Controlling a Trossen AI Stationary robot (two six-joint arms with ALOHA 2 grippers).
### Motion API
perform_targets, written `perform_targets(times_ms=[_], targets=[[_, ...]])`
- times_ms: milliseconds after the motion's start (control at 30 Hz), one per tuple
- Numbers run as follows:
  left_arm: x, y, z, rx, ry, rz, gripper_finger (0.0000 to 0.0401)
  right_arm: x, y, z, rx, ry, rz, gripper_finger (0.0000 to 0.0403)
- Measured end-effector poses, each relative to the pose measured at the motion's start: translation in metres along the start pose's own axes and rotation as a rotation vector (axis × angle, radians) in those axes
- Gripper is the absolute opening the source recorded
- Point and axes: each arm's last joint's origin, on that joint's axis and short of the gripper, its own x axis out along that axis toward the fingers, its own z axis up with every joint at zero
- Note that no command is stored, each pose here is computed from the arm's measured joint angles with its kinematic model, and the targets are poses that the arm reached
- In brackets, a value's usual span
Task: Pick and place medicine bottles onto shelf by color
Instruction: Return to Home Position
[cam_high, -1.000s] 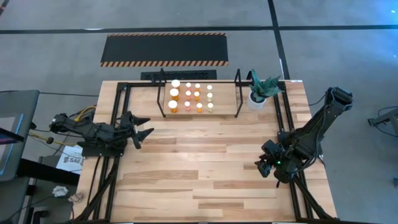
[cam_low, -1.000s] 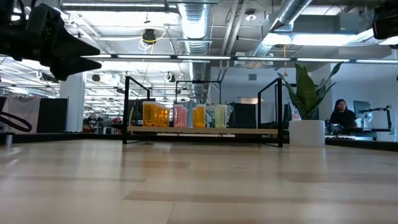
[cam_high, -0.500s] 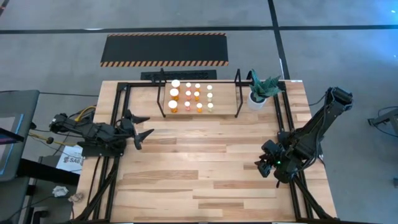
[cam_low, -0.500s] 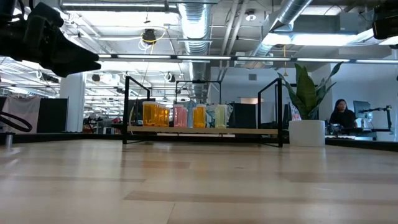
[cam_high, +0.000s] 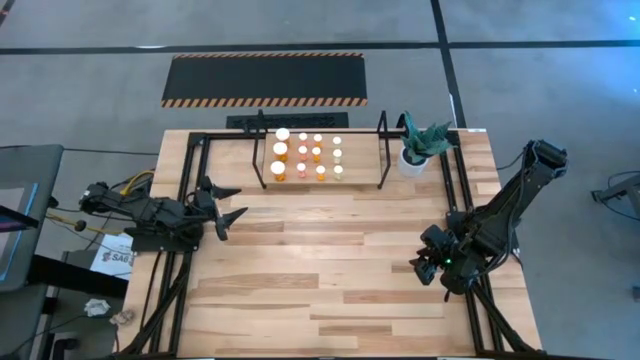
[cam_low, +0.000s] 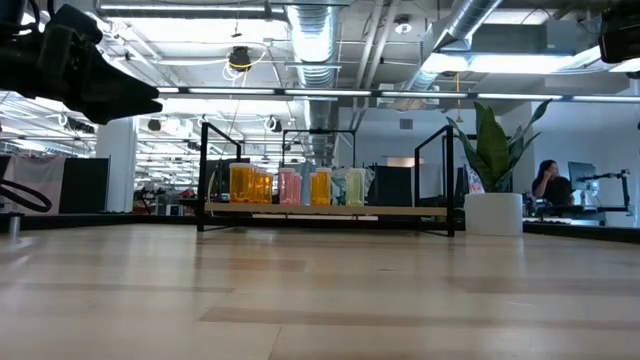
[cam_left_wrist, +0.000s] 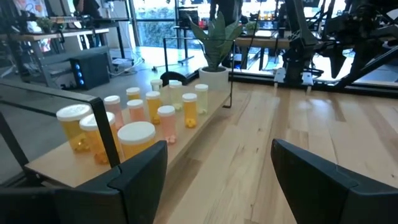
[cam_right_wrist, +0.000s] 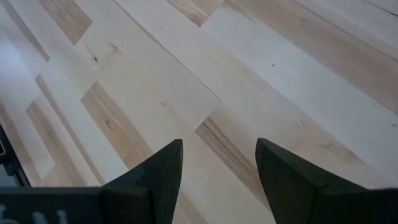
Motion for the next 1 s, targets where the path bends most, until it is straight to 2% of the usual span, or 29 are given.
perform_targets(times_ms=[500, 733, 800, 867, 1000], targets=[[0.000, 0.000, 0.000, 0.001, 0.002, 0.000, 0.0273, -0.001, 0.000, 0.001, 0.006, -0.001, 0.002, 0.0225], [0.000, 0.000, 0.000, 0.001, 0.002, 0.000, 0.0273, -0.014, -0.005, 0.014, 0.079, -0.012, 0.079, 0.0225], [0.000, 0.000, 0.000, 0.001, 0.002, 0.000, 0.0273, -0.019, -0.005, 0.022, 0.103, -0.078, 0.124, 0.0225], [0.000, 0.000, 0.000, 0.002, 0.002, 0.000, 0.0273, -0.025, -0.004, 0.032, 0.055, -0.212, 0.191, 0.0225], [0.000, 0.000, 0.000, 0.001, 0.002, 0.000, 0.0273, -0.033, 0.007, 0.048, -0.175, -0.474, 0.377, 0.0225]])
